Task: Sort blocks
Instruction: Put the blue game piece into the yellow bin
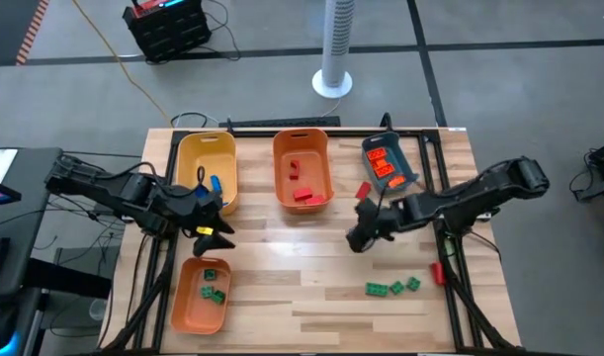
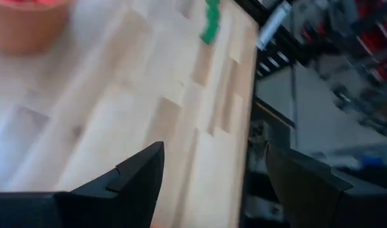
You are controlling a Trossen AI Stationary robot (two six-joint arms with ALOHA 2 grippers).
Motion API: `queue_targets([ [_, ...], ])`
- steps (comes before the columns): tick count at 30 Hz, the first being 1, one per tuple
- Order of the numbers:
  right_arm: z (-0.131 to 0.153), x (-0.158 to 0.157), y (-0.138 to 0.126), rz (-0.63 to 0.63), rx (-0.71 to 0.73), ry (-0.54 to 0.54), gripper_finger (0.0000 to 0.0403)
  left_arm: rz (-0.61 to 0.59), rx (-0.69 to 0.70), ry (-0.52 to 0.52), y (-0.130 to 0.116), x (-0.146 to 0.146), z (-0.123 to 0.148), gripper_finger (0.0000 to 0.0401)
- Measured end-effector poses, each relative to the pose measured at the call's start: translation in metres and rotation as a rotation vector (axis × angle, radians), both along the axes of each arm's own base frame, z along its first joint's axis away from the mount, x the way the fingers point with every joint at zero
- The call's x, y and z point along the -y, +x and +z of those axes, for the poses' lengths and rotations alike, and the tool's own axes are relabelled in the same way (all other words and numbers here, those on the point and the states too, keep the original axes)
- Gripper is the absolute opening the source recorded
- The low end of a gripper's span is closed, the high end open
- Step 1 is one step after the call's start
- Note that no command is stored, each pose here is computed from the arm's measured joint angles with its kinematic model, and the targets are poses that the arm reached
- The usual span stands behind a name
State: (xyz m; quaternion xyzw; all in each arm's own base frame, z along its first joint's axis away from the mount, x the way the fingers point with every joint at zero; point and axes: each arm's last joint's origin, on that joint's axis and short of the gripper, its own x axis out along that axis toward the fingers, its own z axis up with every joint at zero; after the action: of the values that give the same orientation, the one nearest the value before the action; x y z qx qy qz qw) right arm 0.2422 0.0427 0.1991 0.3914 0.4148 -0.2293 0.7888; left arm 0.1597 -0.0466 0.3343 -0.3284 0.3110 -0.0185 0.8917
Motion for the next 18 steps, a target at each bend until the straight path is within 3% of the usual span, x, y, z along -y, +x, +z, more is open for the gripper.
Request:
queue_targets([
  [6,0.052,0.019,0.025,0.171,0.432,-0.202,0.0113,0.087,0.083,0.099,0.013,-0.002,0.002,0.0267],
  [12,0.098,0.038,0.042,0.141,0.672,-0.319,0.0113,0.072,0.253,0.171,0.035,0.002,0.011,0.0267],
  [18,0.147,0.041,0.065,0.165,0.901,-0.472,0.0113,0.125,0.257,0.227,0.059,-0.001,0.003,0.0267],
])
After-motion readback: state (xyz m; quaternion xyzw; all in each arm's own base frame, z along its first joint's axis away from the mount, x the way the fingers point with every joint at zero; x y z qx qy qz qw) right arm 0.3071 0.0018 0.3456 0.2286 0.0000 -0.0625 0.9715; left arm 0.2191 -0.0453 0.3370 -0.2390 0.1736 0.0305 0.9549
